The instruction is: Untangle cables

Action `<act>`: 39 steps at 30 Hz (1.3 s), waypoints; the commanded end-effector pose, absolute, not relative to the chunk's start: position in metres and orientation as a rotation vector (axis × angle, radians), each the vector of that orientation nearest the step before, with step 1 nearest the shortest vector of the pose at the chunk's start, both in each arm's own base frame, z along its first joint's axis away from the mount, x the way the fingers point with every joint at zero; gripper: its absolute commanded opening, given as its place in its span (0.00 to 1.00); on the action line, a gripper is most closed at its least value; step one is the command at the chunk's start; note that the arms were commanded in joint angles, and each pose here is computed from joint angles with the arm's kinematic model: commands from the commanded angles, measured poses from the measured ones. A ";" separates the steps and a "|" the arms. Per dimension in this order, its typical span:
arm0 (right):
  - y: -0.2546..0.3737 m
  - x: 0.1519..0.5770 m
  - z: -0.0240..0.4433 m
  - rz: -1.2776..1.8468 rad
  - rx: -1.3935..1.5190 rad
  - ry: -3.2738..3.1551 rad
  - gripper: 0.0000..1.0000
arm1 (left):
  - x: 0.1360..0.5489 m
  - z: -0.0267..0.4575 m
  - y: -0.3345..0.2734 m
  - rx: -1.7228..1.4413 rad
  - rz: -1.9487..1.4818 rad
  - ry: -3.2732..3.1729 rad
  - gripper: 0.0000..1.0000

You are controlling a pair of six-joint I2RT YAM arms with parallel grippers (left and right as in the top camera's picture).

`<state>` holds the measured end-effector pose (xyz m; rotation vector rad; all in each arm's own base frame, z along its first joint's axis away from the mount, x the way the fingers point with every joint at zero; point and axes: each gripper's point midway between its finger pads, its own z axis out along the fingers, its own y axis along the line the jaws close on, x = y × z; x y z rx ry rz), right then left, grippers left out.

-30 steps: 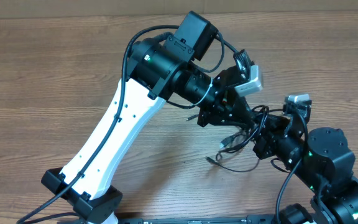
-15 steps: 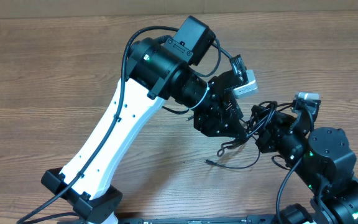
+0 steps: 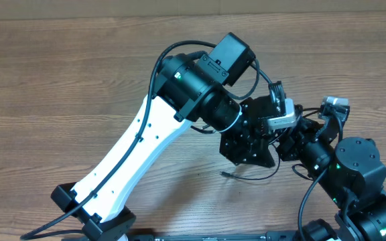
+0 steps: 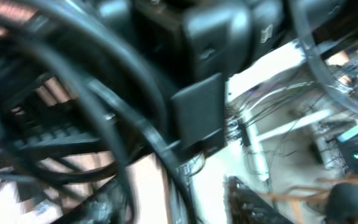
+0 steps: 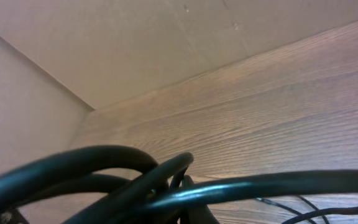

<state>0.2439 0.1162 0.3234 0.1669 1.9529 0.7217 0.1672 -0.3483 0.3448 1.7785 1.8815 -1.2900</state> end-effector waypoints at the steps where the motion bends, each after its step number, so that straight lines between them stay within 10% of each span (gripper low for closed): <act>1: 0.117 0.242 0.335 0.764 0.190 1.919 0.04 | 0.187 0.335 -0.337 1.754 -1.045 1.979 0.29; 5: 0.117 0.242 0.336 0.766 0.189 1.918 0.04 | 0.218 0.319 -0.324 1.541 -0.834 2.232 0.06; 18: 0.125 0.238 0.342 0.818 0.150 1.911 0.04 | 0.212 0.333 -0.347 1.516 -0.947 2.156 0.32; 32: 0.128 0.242 0.365 0.869 0.156 1.815 0.04 | 0.209 0.331 -0.344 1.525 -0.946 2.178 0.35; 34: 0.130 0.241 0.364 0.882 0.143 1.820 0.04 | 0.209 0.331 -0.345 1.524 -0.946 2.172 0.31; 36: 0.130 0.240 0.361 0.877 0.145 1.836 0.04 | 0.211 0.333 -0.346 1.521 -0.945 2.158 0.06; 39: 0.130 0.239 0.356 0.872 0.148 1.854 0.04 | 0.212 0.333 -0.347 1.519 -0.946 2.153 0.04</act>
